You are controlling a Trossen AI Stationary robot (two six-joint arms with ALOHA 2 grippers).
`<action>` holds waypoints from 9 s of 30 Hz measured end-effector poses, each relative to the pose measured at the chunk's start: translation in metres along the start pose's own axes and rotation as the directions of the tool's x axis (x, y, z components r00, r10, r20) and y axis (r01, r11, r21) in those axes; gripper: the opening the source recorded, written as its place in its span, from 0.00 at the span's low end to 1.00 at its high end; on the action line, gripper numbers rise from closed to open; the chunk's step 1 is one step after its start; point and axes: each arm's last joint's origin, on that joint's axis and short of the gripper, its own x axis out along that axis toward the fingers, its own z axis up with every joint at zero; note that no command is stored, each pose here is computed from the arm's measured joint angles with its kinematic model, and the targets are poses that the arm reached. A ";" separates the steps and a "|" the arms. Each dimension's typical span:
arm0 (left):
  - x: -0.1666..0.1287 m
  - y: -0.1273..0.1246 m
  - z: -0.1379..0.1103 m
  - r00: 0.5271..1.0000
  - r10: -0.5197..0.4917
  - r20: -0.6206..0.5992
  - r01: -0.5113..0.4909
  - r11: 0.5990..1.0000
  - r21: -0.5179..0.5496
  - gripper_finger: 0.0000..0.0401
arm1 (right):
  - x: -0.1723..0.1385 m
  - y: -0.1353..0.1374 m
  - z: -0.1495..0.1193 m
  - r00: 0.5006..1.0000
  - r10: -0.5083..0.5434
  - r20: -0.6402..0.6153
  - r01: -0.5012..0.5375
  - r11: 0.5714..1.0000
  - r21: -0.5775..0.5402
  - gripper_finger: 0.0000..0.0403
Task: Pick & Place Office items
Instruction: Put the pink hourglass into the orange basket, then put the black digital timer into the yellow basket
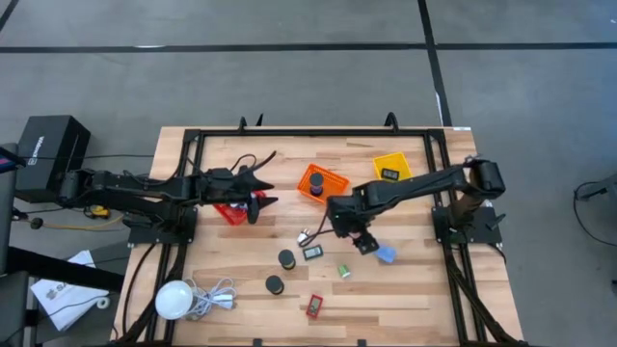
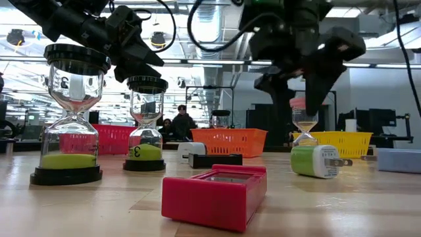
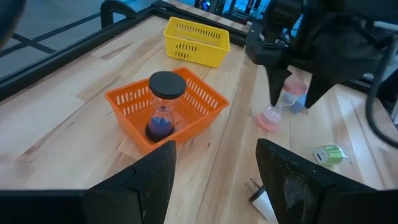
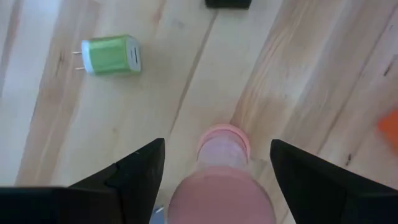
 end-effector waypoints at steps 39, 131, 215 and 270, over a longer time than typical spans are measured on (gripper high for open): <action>0.000 -0.001 0.000 1.000 -0.011 -0.002 0.011 0.999 0.049 0.54 | 0.010 -0.004 -0.003 0.990 -0.069 -0.120 0.074 0.997 0.035 0.53; -0.001 -0.005 0.000 0.999 -0.034 0.009 0.033 0.994 0.107 0.54 | -0.019 -0.146 0.012 0.972 -0.229 -0.049 0.229 0.973 -0.015 0.34; -0.010 -0.045 -0.004 0.970 -0.236 0.050 0.226 0.961 0.160 0.54 | -0.020 0.083 -0.061 0.997 0.077 -0.016 -0.049 0.771 0.635 0.39; -0.008 -0.031 0.018 0.954 -0.193 0.229 0.131 0.957 0.260 0.54 | 0.112 0.001 0.036 0.878 -0.073 0.474 0.043 0.996 0.072 0.62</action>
